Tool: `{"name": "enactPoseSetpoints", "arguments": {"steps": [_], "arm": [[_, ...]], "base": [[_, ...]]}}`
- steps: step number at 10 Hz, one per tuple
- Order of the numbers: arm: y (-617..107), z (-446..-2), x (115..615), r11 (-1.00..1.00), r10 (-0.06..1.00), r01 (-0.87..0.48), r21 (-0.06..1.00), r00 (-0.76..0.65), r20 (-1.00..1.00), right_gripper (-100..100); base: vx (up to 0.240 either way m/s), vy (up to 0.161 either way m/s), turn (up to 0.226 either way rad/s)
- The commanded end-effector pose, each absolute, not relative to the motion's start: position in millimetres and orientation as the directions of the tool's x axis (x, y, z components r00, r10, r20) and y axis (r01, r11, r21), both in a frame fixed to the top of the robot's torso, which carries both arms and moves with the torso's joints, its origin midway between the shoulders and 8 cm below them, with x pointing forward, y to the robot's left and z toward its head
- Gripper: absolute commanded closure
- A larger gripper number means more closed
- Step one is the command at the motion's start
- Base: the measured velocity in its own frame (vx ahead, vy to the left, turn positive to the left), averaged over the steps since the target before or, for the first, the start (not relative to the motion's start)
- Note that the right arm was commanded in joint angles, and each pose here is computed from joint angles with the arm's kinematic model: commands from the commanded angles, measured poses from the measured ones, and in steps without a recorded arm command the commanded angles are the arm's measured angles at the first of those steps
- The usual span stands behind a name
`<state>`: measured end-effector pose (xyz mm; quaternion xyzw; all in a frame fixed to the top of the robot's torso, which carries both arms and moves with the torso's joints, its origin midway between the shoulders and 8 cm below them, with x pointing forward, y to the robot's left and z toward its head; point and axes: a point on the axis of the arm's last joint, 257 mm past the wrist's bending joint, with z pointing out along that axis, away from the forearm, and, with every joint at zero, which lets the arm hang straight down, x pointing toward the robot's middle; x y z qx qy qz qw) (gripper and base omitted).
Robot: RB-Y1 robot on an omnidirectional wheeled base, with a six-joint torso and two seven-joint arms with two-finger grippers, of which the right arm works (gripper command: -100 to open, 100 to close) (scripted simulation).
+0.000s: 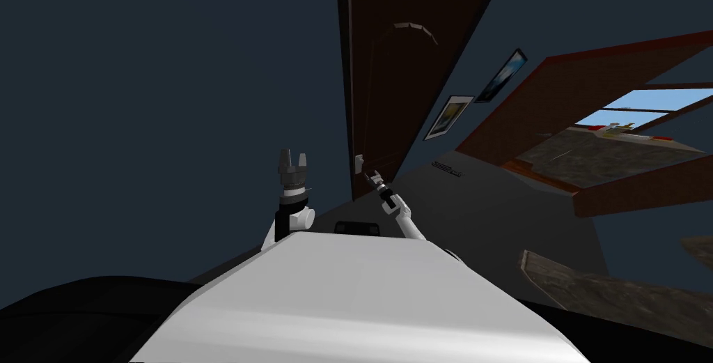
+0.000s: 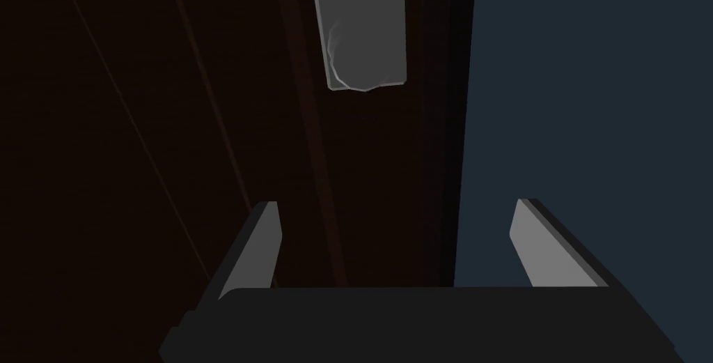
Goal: Pull the door open
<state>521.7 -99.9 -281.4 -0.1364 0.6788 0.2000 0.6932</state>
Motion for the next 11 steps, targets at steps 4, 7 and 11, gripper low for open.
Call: {"name": "enactPoseSetpoints", "arguments": {"steps": [4,7,11], "arm": [[-96.9,-293.8,525.5,0.88,0.016,-0.475,0.015,-0.001,-1.0,-100],[-124.6,-293.6,543.3,0.917,0.005,-0.398,0.003,0.005,-1.0,-100],[-155.4,-293.5,559.6,0.95,0.0,-0.311,-0.002,0.006,-1.0,-100]], "base": [[0.071,-0.012,0.02],[-0.007,0.032,0.27],[0.01,0.013,0.211]]}}
